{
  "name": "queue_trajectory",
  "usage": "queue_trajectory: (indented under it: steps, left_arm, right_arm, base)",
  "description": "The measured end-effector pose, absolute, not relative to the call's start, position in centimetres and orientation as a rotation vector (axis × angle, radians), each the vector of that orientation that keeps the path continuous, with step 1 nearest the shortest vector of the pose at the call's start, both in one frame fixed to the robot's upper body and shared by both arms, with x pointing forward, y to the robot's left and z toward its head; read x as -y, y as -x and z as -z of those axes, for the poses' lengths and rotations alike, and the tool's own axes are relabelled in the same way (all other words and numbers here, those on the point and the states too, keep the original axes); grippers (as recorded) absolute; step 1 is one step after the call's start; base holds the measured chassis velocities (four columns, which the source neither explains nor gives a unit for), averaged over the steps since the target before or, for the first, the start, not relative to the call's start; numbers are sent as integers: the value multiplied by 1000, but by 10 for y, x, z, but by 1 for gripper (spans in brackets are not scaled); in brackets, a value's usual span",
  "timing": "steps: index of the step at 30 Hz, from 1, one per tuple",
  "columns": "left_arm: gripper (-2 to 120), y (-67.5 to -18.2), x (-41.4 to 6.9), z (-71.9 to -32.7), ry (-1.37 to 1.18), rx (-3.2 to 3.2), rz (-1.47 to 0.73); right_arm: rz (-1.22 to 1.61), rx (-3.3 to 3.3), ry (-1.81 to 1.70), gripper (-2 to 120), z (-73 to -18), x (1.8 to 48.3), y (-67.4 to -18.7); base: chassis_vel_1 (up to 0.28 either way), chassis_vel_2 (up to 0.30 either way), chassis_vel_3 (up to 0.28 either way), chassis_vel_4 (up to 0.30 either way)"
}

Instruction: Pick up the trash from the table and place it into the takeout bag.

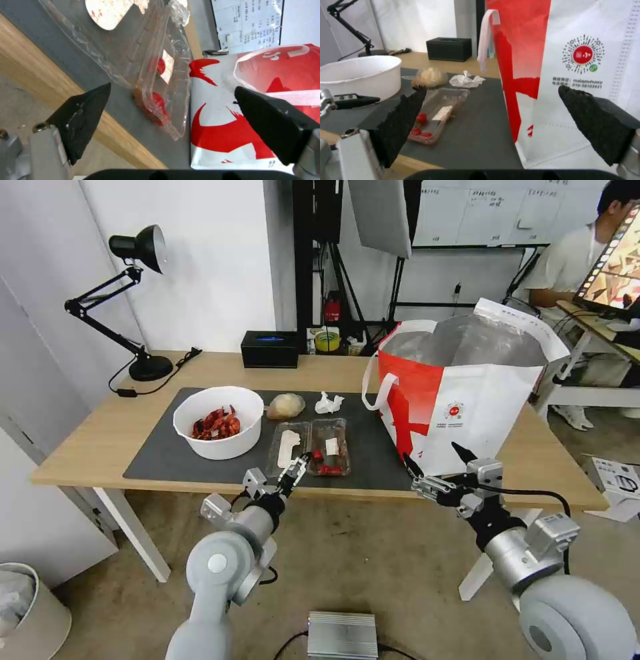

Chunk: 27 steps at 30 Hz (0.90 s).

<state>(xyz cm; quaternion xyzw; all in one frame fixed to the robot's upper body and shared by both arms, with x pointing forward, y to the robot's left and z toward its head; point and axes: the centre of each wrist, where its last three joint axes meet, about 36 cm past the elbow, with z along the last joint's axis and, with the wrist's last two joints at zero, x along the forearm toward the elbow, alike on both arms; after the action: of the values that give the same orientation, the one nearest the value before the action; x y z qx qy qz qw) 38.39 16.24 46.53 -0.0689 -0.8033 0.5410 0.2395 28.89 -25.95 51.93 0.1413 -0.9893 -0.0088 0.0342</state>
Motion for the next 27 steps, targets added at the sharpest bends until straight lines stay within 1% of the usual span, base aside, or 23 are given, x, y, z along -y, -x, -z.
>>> queue_trajectory:
  steps: [27]
  left_arm:
    - [100, -403, -158, -459, 162, 2185, -1457]
  right_arm:
    - [35, 3034, -432, 100, -514, 259, -292]
  base:
    - [0, 0, 0, 0]
